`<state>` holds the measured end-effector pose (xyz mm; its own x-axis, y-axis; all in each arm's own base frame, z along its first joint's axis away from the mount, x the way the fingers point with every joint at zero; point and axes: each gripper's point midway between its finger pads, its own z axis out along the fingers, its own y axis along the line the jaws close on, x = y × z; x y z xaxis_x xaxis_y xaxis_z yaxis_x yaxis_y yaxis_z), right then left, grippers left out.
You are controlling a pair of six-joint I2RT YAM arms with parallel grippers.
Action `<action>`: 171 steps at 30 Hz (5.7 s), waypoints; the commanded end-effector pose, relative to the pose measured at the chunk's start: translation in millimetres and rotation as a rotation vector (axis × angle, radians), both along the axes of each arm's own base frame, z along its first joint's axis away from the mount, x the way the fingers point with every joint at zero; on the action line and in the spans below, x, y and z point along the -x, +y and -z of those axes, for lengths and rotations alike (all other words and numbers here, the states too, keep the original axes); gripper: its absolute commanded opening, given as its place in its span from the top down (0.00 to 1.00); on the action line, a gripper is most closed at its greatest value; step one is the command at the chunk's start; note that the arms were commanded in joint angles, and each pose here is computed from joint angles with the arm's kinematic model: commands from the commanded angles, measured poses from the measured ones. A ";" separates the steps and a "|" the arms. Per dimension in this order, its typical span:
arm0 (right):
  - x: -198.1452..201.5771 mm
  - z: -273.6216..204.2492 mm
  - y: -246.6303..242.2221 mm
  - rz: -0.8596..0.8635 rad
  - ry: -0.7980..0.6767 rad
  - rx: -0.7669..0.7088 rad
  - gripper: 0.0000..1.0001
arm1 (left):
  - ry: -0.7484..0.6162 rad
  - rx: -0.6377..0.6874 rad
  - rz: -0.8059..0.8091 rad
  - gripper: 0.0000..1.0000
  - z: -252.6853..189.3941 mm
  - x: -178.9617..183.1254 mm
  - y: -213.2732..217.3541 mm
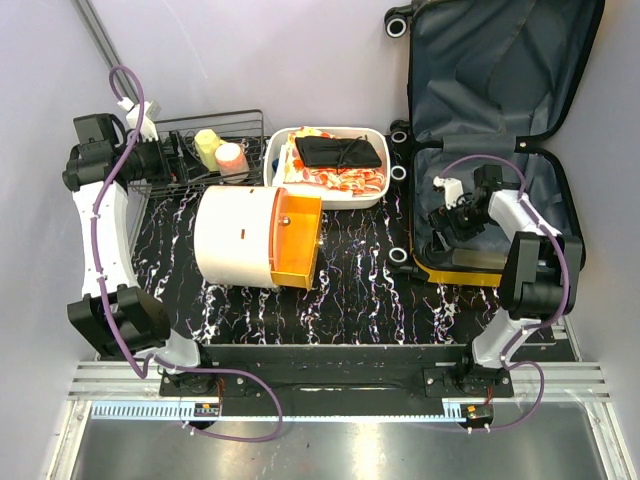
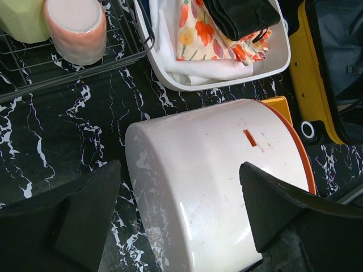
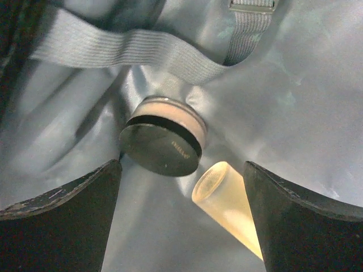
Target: Open, take out, and arrange the luggage
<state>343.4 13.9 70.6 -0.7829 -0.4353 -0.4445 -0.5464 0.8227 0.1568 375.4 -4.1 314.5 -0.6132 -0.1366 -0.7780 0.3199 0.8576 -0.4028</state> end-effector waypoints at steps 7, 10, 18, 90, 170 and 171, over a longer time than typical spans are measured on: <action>-10.1 36.7 14.6 -0.004 -0.017 0.089 0.05 | -0.044 0.003 0.016 0.11 -9.5 -12.4 -0.5; -14.5 47.5 -0.4 0.055 -0.017 0.166 0.15 | -0.042 0.003 0.014 0.11 -8.5 -14.1 0.8; -27.7 15.4 -13.2 0.094 -0.118 0.227 0.49 | -0.042 0.003 0.014 0.12 -8.9 -16.2 1.5; 16.8 -186.9 317.7 -0.648 -0.274 -0.429 0.11 | -0.002 0.037 0.046 0.14 17.9 16.5 -14.4; 83.3 14.7 -125.0 0.291 0.500 0.363 0.14 | 0.288 0.104 0.059 0.21 113.9 46.9 -29.7; 73.7 27.2 -135.2 0.316 0.480 0.389 0.14 | 0.288 0.105 0.058 0.21 113.9 46.5 -29.6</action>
<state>260.1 -82.0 67.8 -0.9703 -0.2248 0.0899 -0.2136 0.9696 0.1193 349.3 -24.7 244.2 -0.6967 -0.1872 -0.6925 0.2986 0.8021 -0.5171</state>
